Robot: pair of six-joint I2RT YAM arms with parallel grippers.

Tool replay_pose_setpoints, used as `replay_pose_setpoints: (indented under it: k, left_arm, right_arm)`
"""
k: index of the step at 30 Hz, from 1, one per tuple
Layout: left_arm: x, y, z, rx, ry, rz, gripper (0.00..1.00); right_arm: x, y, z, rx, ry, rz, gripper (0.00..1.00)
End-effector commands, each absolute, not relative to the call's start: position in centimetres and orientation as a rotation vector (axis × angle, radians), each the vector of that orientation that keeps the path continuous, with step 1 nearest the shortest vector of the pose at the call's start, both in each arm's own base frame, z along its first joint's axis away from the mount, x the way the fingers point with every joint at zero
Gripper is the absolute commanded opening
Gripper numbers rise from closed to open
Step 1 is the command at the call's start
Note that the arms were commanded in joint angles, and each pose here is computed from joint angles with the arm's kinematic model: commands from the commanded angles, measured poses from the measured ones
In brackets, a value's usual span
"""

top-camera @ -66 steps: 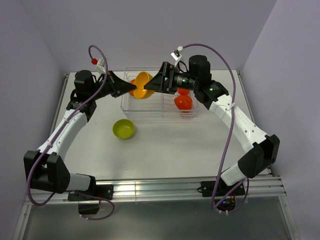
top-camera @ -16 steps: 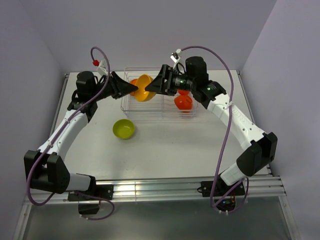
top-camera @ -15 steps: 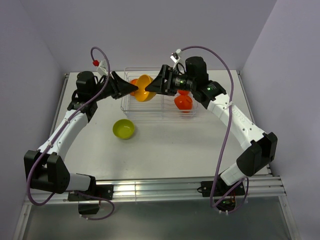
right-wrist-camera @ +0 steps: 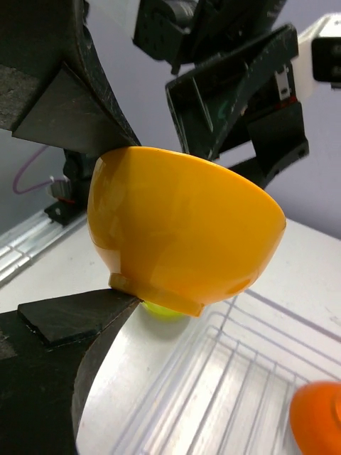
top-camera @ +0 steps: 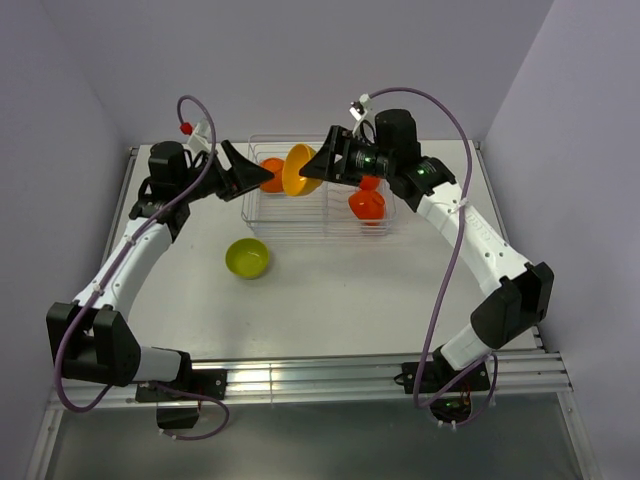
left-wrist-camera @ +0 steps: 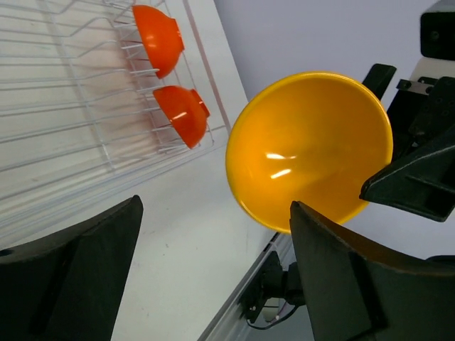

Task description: Load the bowls into the dish rack

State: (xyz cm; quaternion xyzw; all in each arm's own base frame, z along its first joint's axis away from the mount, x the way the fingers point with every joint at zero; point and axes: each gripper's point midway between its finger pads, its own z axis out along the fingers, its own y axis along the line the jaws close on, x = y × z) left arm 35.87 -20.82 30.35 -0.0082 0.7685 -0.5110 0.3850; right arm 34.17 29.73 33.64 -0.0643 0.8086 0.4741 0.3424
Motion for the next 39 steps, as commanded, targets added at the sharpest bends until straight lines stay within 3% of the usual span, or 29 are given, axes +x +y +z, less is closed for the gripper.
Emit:
replay_pose_setpoints:
  k: [1, 13, 28, 39]
  left_arm:
    - [36.4, -19.0, 32.5, -0.016, 1.922, -1.257, 0.91]
    - [37.3, -13.8, 32.3, -0.065, 1.945, -1.104, 0.96]
    - [36.4, -12.9, 32.0, -0.016, 1.953, -1.009, 0.97]
    - [36.2, -12.8, 31.7, -0.006, 1.964, -0.989, 0.98]
  right_arm:
    - [36.0, 28.8, 36.3, -0.21, 1.991, 1.117, 0.0]
    - [41.4, 27.6, 30.1, -0.286, 2.129, 0.713, 0.0]
    - [44.7, 30.1, 21.8, -0.867, 2.08, 0.073, 0.0]
    - [47.7, 30.7, 19.3, -0.928, 2.05, -0.138, 0.0]
